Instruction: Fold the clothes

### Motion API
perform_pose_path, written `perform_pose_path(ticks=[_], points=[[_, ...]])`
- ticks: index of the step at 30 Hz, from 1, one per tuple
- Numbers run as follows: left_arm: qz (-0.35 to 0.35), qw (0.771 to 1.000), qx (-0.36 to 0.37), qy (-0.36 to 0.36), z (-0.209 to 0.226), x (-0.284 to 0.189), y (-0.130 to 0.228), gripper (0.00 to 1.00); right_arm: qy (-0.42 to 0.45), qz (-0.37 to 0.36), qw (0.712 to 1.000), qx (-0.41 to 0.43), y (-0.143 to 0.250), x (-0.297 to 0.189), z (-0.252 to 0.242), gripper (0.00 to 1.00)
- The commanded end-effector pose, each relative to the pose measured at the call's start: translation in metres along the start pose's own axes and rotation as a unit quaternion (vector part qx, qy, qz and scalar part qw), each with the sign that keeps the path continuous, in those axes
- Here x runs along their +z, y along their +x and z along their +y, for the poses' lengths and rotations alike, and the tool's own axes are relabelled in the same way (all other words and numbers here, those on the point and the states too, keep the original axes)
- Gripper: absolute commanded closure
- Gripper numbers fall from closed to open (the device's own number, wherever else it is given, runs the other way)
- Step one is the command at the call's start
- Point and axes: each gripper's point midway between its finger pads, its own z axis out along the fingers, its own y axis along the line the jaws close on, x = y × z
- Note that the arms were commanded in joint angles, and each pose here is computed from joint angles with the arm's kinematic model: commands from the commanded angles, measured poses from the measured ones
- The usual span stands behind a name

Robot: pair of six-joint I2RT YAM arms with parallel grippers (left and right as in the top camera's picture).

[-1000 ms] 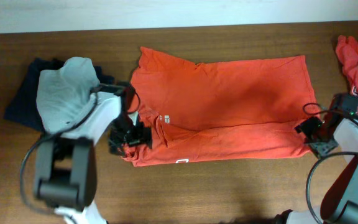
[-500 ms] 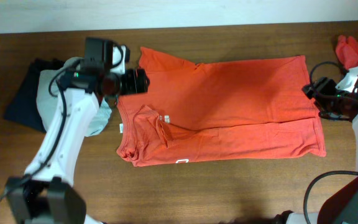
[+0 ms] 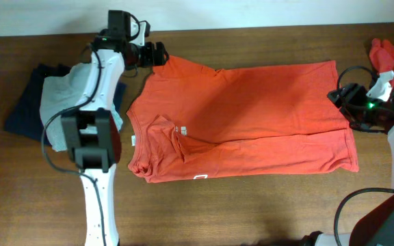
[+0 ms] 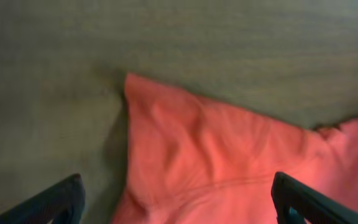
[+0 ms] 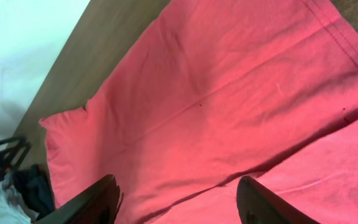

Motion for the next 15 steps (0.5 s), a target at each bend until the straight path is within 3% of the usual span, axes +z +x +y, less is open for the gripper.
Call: perform_pose_path(ticks=[1, 8, 12, 15], points=[[-0.020, 0.999, 0.026, 0.014, 0.002, 0.025, -0.006, 0.05, -0.008, -0.003, 1.000, -0.008, -0.001, -0.007, 0.006, 0.34], [-0.048, 0.998, 0.040, 0.016, 0.006, 0.049, -0.012, 0.05, -0.005, 0.008, 1.000, -0.011, 0.004, -0.007, 0.004, 0.35], [-0.053, 0.997, 0.051, 0.023, -0.006, 0.055, -0.012, 0.11, -0.005, 0.008, 1.000, -0.011, 0.004, -0.006, 0.003, 0.35], [-0.056, 0.996, 0.060, 0.029, -0.017, 0.058, -0.012, 0.29, -0.004, 0.011, 1.000, -0.009, 0.005, -0.006, 0.003, 0.36]])
